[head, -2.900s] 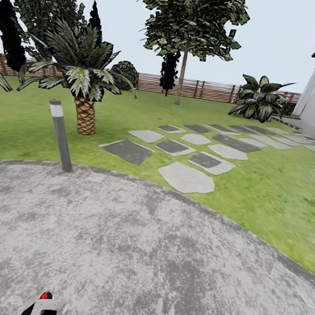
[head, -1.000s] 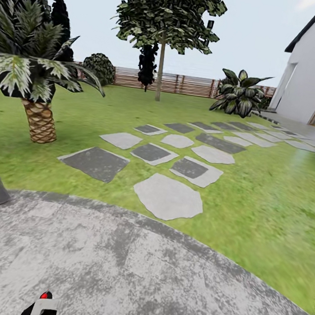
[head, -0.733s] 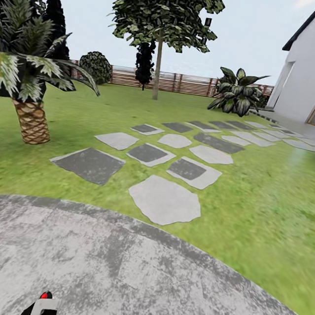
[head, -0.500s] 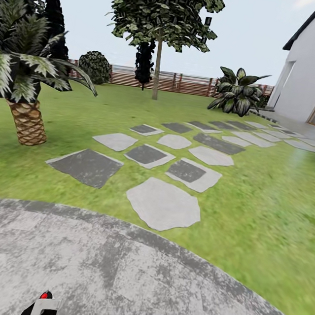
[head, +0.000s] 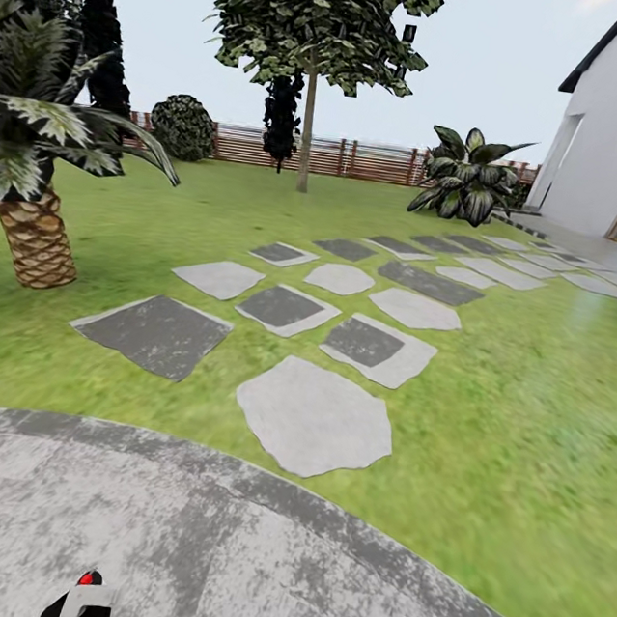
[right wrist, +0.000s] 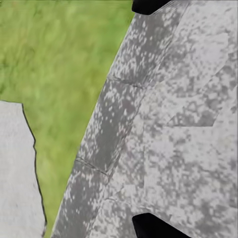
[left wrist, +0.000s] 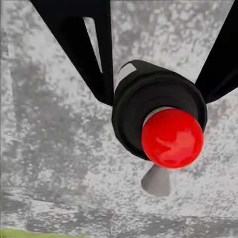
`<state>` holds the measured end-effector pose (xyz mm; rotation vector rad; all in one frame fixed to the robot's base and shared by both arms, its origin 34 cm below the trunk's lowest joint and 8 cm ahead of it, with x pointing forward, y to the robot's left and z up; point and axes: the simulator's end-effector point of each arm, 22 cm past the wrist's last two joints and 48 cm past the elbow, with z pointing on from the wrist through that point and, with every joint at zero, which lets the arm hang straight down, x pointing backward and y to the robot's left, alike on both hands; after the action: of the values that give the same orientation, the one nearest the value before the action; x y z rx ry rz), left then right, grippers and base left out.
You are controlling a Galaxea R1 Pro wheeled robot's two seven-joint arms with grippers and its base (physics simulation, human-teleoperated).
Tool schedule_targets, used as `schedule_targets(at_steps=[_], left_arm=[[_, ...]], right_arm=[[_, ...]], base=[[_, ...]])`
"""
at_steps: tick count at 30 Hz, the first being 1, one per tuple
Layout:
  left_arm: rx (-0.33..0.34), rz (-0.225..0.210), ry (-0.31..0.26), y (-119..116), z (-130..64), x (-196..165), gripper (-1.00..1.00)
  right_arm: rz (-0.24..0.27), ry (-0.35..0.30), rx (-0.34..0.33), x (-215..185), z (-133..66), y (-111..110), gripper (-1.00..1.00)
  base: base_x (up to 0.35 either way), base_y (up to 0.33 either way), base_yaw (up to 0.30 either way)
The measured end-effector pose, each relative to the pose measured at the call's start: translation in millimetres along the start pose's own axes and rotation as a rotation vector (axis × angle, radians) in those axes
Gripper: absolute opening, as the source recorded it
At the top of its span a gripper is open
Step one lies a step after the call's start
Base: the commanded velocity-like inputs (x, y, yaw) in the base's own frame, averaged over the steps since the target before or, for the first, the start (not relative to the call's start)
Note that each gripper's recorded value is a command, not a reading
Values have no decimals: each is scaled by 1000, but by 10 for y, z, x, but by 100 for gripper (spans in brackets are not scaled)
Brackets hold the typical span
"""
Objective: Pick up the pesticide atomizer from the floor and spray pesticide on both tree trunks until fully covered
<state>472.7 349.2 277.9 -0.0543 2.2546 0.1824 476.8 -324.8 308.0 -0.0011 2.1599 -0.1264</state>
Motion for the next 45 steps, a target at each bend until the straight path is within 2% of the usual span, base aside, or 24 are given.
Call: schedule_targets(at_steps=[45], left_arm=[[0, 1, 0, -1, -1, 2, -100]], right_arm=[[-1, 2, -1, 7, -2, 5, 100]], base=[[339, -85, 0]])
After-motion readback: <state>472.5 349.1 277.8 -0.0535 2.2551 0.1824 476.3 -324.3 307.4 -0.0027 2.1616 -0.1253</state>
